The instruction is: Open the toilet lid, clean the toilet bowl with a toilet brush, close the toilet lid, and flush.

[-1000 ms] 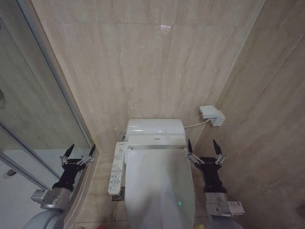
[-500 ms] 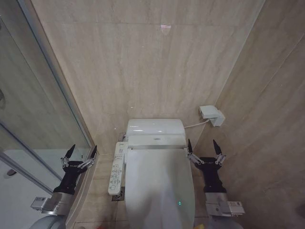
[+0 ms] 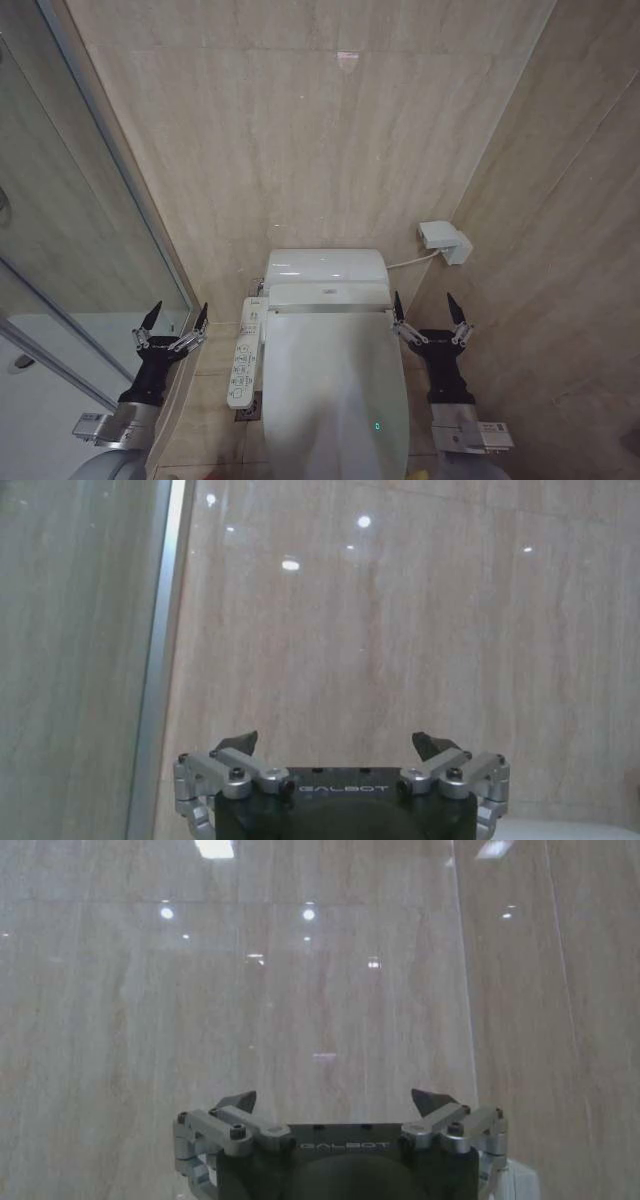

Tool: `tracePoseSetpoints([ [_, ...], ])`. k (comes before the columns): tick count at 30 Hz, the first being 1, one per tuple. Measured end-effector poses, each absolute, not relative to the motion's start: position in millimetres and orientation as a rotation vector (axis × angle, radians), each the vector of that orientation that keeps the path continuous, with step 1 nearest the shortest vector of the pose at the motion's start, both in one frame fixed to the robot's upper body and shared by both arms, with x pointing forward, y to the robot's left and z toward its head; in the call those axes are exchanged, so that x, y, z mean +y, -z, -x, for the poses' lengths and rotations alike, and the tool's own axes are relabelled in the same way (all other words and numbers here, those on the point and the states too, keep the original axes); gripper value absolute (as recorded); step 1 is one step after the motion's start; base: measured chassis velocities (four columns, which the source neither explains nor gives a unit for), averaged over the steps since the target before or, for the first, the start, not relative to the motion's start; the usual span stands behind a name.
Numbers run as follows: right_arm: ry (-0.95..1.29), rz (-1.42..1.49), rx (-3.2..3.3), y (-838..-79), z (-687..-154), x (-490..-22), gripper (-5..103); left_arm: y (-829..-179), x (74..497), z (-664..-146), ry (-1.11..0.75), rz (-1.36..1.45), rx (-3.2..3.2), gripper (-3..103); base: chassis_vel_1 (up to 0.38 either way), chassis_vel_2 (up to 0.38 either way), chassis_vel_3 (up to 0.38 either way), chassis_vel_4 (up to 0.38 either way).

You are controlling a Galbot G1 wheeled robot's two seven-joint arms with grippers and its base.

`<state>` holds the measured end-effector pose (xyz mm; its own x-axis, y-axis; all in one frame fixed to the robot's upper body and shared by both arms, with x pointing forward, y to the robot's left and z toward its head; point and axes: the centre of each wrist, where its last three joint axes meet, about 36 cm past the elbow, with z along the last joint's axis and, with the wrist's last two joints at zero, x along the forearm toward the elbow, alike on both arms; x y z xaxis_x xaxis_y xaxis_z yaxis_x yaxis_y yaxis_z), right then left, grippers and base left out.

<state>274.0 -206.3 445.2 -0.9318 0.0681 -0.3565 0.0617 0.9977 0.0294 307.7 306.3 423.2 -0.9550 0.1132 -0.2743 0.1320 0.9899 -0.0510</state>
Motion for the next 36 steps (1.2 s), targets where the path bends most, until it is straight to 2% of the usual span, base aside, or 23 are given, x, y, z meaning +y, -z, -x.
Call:
tracePoseSetpoints([
  [36, -0.025, -0.093, 2.775, -445, -274, -206, 100, -411, 305, -312, 0.088, -0.167, 2.872, 100, 0.0, 0.0, 0.0, 0.0],
])
